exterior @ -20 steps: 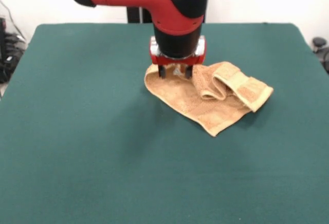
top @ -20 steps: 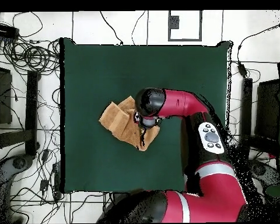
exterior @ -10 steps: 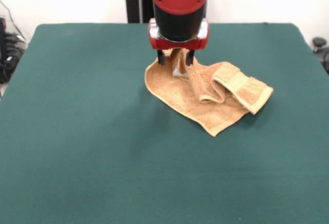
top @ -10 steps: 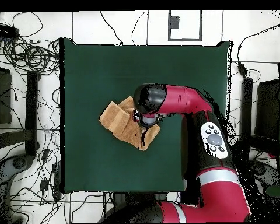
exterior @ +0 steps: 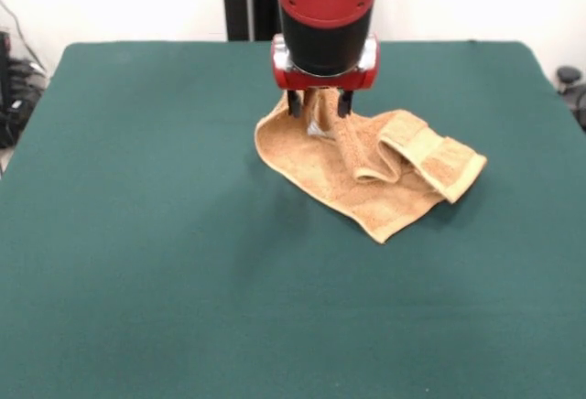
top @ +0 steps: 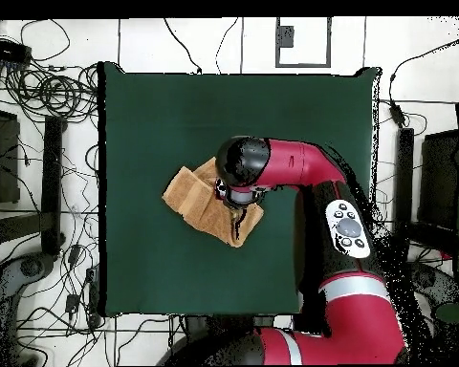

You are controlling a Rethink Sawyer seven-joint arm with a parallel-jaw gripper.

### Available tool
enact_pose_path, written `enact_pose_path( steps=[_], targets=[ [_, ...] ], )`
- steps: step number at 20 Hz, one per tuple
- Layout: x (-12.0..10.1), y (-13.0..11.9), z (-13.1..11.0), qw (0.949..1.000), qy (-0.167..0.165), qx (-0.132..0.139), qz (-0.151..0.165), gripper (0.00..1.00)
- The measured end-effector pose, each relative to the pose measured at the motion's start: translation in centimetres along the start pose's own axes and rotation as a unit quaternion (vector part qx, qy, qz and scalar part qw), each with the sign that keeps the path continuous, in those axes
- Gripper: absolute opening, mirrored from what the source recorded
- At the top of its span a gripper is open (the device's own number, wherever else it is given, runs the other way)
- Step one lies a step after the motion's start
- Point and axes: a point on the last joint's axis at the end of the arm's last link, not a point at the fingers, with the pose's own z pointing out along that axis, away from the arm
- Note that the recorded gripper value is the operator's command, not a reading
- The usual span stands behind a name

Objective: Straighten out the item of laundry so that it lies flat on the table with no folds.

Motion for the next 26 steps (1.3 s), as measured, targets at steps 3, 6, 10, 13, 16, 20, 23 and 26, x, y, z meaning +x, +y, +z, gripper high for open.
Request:
enact_pose_path(
  steps=[3, 6, 10, 13, 16, 20, 23, 26],
  targets=[
    [0.1, 0.0, 0.6, 0.9999, 0.002, 0.013, -0.006, 1.0],
    [0.5, -0.2, 2.1, 0.9987, 0.007, 0.045, -0.021, 1.0],
    [1.1, -0.6, 4.3, 0.9971, 0.02, 0.067, -0.031, 1.0],
    [1.3, -1.1, 6.2, 0.9975, 0.037, 0.056, -0.025, 1.0],
    [1.5, -1.9, 7.7, 0.9976, 0.05, 0.045, -0.016, 1.0],
    [2.0, -3.8, 10.9, 0.9967, 0.079, 0.019, 0.006, 1.0],
    [1.7, -4.6, 10.7, 0.9958, 0.087, -0.008, 0.028, 1.0],
    [1.6, -5.1, 10.9, 0.9948, 0.091, -0.022, 0.04, 1.0]
  ],
)
